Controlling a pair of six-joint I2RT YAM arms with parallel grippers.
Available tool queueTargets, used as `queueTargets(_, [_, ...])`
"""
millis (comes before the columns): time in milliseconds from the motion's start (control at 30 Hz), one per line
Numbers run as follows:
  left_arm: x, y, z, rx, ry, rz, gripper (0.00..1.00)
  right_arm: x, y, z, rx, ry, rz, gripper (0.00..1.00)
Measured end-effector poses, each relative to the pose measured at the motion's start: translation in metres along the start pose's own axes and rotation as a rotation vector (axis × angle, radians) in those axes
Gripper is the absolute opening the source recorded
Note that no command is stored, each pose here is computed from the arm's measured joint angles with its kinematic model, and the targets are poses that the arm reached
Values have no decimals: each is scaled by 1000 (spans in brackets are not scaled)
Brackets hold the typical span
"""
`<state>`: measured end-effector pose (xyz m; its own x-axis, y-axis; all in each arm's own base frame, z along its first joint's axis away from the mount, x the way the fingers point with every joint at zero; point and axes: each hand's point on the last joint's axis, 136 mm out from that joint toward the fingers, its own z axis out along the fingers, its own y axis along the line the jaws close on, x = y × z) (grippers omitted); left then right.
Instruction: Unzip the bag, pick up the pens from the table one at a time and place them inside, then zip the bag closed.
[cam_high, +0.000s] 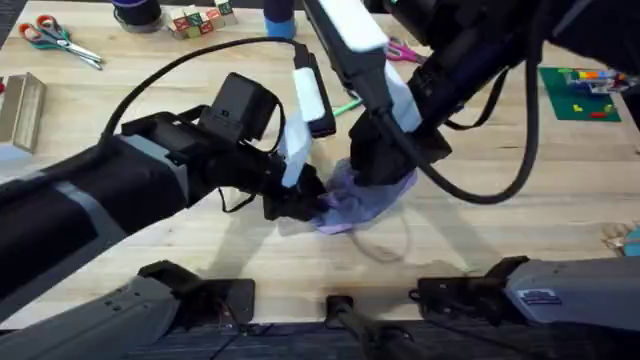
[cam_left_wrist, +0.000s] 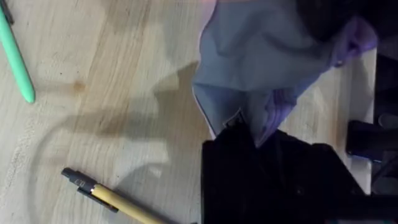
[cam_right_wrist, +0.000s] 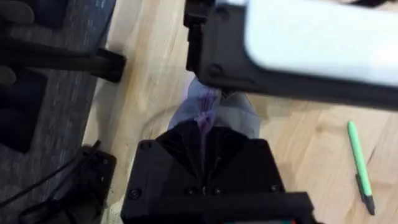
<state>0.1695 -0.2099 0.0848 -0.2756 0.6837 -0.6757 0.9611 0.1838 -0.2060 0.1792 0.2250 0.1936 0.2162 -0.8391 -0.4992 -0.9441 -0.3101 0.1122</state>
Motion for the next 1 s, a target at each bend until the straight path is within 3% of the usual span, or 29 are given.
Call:
queueTargets(600, [0,-4,0,20,-3,-8,42,-18,14,1,-57,-84,15,30])
queueTargets(1000, [0,-3,0,18,-5,-5,41,-29,9,-9,-22,-96,-17,30])
